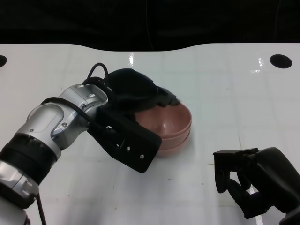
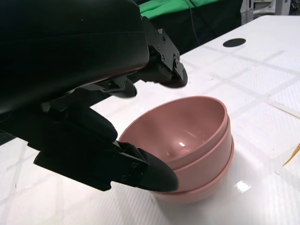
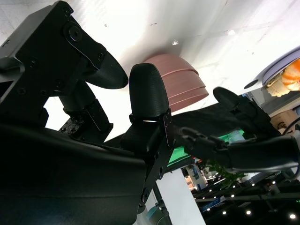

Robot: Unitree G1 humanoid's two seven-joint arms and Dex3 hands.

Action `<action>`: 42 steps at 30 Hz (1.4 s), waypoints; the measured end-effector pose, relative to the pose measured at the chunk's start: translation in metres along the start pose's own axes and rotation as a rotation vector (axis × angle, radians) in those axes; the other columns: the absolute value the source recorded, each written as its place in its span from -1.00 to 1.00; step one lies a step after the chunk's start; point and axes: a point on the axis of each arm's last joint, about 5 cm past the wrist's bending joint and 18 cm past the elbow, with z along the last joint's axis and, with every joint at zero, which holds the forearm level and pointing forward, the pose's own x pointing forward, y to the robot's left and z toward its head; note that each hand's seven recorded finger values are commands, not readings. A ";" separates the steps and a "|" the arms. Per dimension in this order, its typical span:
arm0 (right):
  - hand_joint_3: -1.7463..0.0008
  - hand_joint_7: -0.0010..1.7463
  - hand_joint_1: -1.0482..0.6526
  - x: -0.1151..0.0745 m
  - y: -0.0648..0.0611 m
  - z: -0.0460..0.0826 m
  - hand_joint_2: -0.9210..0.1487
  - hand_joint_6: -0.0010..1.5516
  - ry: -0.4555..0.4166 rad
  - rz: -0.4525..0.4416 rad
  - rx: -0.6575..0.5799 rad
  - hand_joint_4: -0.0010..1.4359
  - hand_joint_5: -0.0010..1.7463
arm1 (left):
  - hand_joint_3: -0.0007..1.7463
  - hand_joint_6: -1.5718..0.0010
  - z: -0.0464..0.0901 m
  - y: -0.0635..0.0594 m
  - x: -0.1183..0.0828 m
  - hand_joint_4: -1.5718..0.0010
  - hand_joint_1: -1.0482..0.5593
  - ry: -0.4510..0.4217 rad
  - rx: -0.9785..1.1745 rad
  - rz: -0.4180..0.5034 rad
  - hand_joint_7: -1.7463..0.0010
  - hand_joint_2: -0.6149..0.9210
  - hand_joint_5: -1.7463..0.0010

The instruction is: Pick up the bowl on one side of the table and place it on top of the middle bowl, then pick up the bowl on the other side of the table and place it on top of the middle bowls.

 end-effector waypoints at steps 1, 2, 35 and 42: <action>-0.82 0.87 0.11 0.000 0.000 0.000 0.40 0.03 0.000 0.001 -0.001 0.38 1.00 | -0.62 0.89 0.000 0.002 -0.002 0.90 -0.92 0.004 -0.003 0.016 1.00 1.00 0.99; -0.81 0.87 0.11 0.000 0.000 0.000 0.40 0.03 0.001 0.001 -0.002 0.37 1.00 | -0.61 0.90 -0.002 0.004 -0.004 0.91 -0.93 0.010 -0.006 0.031 1.00 1.00 0.99; -0.82 0.87 0.13 0.001 0.001 -0.003 0.41 0.04 0.003 0.005 0.006 0.38 1.00 | -0.72 0.05 -0.001 -0.102 -0.151 0.23 -0.36 0.044 -0.983 0.626 0.76 1.00 0.00; -0.81 0.87 0.14 0.001 0.001 -0.003 0.42 0.04 0.006 0.009 0.008 0.38 1.00 | -0.31 -0.07 0.020 -0.112 -0.163 0.03 0.08 0.035 -1.271 0.594 0.08 0.75 -0.37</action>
